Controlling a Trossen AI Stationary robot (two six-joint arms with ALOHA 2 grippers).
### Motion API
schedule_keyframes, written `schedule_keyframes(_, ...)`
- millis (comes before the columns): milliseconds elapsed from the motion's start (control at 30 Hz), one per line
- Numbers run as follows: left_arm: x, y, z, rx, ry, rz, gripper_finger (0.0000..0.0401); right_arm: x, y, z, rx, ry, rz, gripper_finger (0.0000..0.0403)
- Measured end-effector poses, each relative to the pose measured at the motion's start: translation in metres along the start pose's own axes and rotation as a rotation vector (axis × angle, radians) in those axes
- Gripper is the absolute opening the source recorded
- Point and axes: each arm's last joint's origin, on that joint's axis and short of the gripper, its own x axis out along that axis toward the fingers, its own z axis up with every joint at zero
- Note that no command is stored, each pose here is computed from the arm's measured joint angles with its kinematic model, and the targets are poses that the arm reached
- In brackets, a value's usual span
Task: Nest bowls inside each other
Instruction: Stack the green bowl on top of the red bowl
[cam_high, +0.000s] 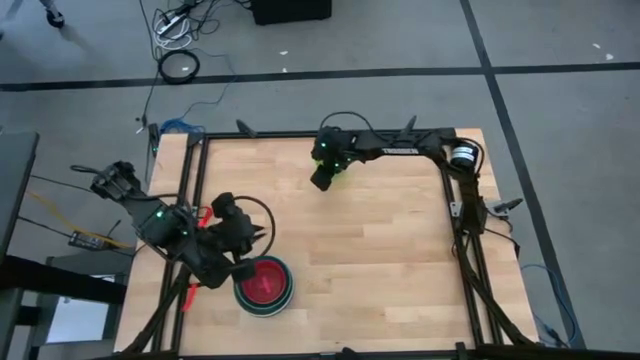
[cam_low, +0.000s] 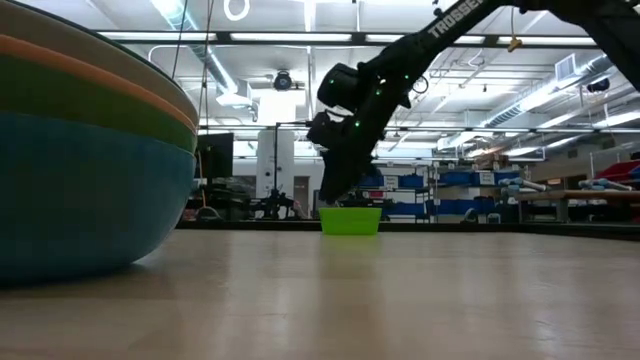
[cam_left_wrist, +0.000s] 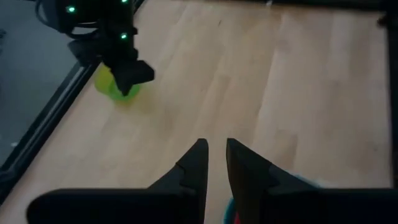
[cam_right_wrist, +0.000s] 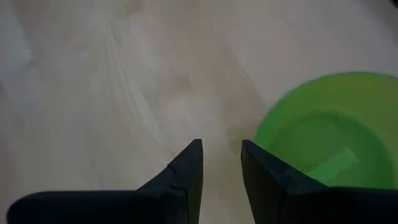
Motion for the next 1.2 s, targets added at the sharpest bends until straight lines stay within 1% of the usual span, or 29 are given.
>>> schedule_keyframes(167,0.006,0.001,-0.008,0.013,0.030,0.038,0.0067,0.009,0.002,-0.004,-0.016,0.014,-0.050,0.0098)
schedule_keyframes(300,0.009,0.001,-0.011,0.011,0.034,0.059,0.0067,0.009,0.000,-0.003,-0.031,0.000,-0.092,0.0097)
schedule_keyframes(433,0.010,0.001,-0.013,-0.001,0.040,0.068,0.0067,0.008,0.000,-0.002,-0.043,-0.012,-0.104,0.0097)
schedule_keyframes(633,0.010,0.001,-0.013,-0.001,0.039,0.069,0.0067,-0.007,-0.001,0.006,-0.080,-0.079,-0.220,0.0096)
schedule_keyframes(700,0.010,0.001,-0.013,-0.001,0.039,0.068,0.0067,-0.009,-0.002,0.006,-0.079,-0.080,-0.251,0.0095)
schedule_keyframes(800,0.010,0.001,-0.013,-0.002,0.038,0.069,0.0067,-0.008,-0.006,0.003,-0.053,-0.043,-0.260,0.0096)
schedule_keyframes(867,0.010,0.002,-0.013,-0.001,0.036,0.072,0.0067,-0.007,-0.008,-0.002,-0.029,0.007,-0.261,0.0096)
schedule_keyframes(1000,0.010,0.002,-0.012,0.000,0.026,0.081,0.0067,0.002,-0.013,-0.012,-0.017,0.060,-0.256,0.0095)
schedule_keyframes(1100,0.010,0.002,-0.012,-0.001,0.022,0.084,0.0067,0.005,-0.012,-0.012,0.004,0.046,-0.222,0.0096)
schedule_keyframes(1200,0.010,0.002,-0.012,-0.004,0.021,0.084,0.0067,0.008,-0.013,-0.017,0.007,0.066,-0.220,0.0095)
